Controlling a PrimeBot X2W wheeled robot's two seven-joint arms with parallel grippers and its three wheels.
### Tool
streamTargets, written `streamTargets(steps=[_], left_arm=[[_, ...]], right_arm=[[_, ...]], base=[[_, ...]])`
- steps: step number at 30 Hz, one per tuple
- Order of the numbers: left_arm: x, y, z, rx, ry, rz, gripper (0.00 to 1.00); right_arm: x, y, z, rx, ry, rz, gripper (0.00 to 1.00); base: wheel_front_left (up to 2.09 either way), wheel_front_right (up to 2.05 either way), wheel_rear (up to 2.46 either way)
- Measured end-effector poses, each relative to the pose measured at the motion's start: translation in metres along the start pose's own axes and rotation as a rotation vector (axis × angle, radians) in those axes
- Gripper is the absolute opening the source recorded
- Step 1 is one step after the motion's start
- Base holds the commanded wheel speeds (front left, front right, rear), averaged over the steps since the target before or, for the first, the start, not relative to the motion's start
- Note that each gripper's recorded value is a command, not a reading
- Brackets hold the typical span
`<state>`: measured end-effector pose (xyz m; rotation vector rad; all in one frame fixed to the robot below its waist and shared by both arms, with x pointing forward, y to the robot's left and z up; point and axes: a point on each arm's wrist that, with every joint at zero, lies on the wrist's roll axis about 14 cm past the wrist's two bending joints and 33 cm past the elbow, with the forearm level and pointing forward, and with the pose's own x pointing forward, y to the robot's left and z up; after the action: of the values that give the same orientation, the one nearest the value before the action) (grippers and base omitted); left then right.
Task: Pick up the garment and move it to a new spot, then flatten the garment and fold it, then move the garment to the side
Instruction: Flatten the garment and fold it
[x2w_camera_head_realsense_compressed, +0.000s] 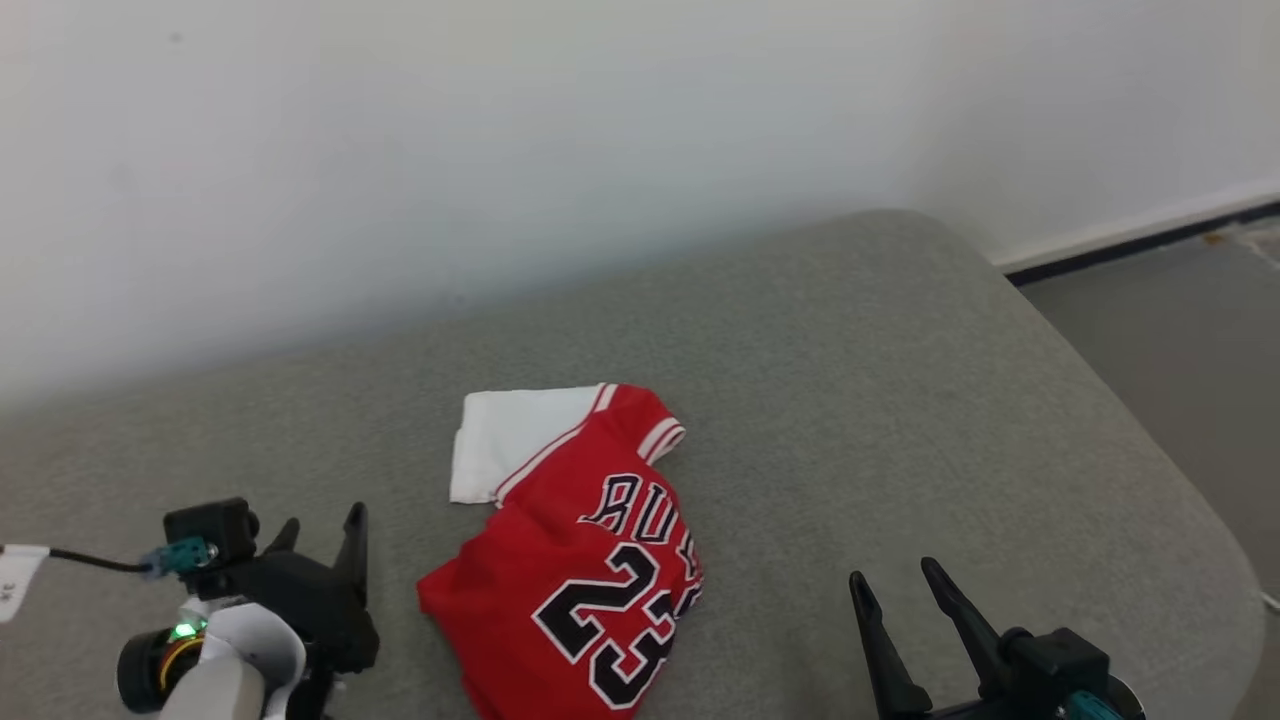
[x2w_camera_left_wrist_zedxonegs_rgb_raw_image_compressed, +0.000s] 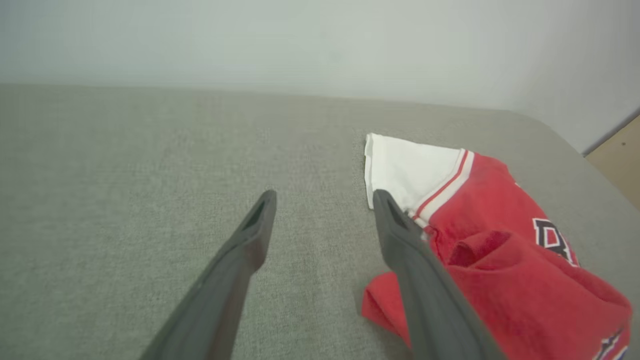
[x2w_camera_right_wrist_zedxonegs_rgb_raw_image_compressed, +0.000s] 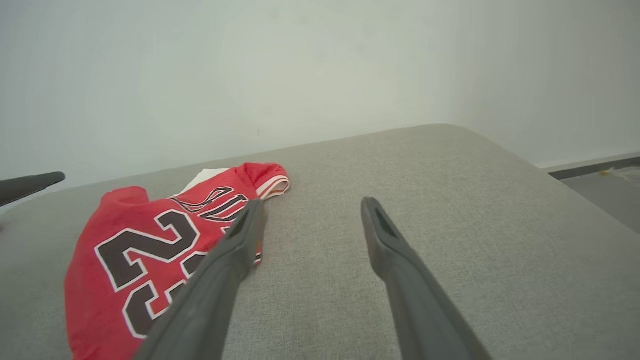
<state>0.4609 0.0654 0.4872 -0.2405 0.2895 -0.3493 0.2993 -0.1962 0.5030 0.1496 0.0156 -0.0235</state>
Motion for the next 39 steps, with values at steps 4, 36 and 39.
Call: streamTargets(steps=[4,36,39], left_arm=[[0.036,-0.009,-0.021,0.040,0.178,-0.016,1.00],[0.109,-0.080,-0.109,0.094,0.554,-0.183,0.00],[0.113,-0.100,-0.089,0.106,0.435,-0.241,0.00]], right_arm=[[-0.014,-0.020,-0.004,0.000,0.019,-0.083,1.00],[-0.017,-0.056,-0.031,-0.004,0.125,-0.227,1.00],[-0.017,-0.056,-0.031,0.003,0.121,-0.224,1.00]], base=[[0.00,0.00,0.00],[0.00,0.00,0.00],[0.00,0.00,0.00]])
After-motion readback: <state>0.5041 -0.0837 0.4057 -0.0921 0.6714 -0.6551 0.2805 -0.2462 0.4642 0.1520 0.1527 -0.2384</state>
